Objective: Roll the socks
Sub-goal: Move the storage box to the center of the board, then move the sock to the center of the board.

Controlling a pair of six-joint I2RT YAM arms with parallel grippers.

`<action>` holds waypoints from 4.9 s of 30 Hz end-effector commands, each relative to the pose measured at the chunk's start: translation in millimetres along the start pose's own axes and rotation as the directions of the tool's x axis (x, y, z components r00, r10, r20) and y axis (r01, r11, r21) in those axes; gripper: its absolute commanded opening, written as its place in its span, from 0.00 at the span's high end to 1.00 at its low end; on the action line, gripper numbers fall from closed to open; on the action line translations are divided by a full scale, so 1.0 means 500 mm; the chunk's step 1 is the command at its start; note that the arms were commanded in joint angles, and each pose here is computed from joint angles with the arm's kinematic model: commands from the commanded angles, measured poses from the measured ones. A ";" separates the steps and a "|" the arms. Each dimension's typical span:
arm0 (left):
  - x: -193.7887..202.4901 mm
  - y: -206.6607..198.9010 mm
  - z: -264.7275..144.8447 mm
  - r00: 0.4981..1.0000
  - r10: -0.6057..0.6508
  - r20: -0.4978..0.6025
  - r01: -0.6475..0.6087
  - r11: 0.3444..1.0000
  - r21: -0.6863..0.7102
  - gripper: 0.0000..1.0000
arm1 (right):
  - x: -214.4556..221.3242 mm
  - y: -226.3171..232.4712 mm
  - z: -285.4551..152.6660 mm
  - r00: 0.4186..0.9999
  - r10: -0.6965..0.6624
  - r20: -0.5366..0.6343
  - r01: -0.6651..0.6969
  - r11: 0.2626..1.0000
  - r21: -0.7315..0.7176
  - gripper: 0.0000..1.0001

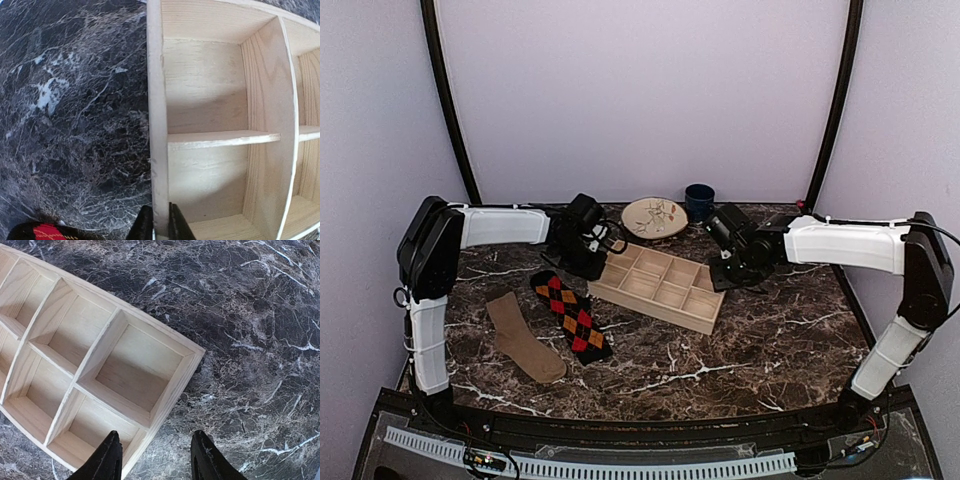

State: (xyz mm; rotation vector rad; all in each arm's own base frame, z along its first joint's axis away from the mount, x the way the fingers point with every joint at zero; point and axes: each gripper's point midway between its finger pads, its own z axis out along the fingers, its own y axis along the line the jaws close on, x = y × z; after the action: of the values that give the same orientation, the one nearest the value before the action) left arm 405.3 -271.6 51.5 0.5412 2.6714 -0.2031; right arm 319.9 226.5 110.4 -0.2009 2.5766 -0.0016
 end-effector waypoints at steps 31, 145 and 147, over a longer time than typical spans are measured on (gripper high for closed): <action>-0.062 0.324 -0.036 0.993 -0.056 0.100 0.083 0.954 -0.287 1.00 | -0.086 0.015 0.042 1.000 0.004 0.013 -0.004 0.998 -0.057 0.54; 0.225 0.145 -0.203 0.844 -0.521 0.125 0.530 0.846 -0.052 0.39 | 0.188 0.594 -0.014 0.528 -0.758 0.384 0.823 0.346 -0.449 0.19; 0.229 0.144 -0.204 0.844 -0.522 0.125 0.530 0.846 -0.050 0.39 | 0.189 0.596 -0.008 0.525 -0.760 0.384 0.825 0.345 -0.447 0.21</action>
State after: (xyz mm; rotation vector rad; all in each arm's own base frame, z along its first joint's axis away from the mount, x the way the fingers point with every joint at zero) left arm 306.1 -143.8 87.5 -0.2316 2.6605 -0.2262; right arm 195.0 498.7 50.9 -1.6460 2.0237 0.4534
